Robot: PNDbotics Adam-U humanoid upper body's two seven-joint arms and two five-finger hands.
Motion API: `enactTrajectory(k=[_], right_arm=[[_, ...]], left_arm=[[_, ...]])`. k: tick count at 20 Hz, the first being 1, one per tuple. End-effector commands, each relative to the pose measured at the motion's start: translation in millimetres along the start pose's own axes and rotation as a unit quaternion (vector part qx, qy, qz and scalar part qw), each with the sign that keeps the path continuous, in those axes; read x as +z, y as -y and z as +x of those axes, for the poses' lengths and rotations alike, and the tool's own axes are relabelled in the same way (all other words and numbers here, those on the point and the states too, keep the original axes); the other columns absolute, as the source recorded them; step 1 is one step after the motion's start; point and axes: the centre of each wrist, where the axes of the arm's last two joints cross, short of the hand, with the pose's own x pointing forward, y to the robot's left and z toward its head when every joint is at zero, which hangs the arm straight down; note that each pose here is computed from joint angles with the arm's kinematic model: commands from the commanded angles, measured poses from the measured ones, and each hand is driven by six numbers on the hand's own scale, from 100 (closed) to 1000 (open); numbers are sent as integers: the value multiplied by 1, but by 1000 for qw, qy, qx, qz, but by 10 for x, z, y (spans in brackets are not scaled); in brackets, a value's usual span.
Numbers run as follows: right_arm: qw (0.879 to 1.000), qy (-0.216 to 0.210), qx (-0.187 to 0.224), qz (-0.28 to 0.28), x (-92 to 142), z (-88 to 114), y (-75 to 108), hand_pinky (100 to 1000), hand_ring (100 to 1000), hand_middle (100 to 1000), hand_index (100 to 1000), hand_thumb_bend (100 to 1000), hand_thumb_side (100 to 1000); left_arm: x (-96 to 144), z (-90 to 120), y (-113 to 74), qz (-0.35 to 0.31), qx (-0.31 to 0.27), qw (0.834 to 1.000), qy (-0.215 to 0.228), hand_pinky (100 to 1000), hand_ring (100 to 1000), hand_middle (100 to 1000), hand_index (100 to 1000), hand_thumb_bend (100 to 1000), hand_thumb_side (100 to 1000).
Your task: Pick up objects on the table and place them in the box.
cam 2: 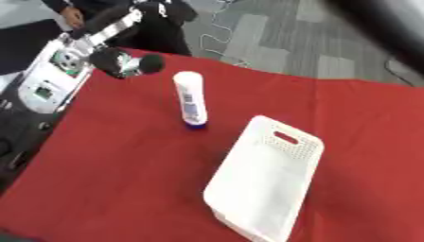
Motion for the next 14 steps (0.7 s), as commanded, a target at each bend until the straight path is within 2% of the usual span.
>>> enactTrajectory(k=[1, 8, 14], right_arm=[[984, 98, 77, 126, -32, 39, 88, 157, 334, 396, 419, 100, 1000], [984, 99, 77, 127, -32, 38, 84, 157, 334, 396, 419, 100, 1000], [984, 99, 76, 127, -33, 38, 83, 157, 334, 397, 419, 100, 1000]], left_arm=[[1, -34, -152, -10, -28, 1000, 2, 768, 639, 801, 866, 457, 943], [29, -177, -72, -16, -4, 1000, -9, 754, 622, 792, 876, 439, 978], [96, -324, 24, -3, 23, 999, -26, 740, 599, 770, 878, 457, 925]])
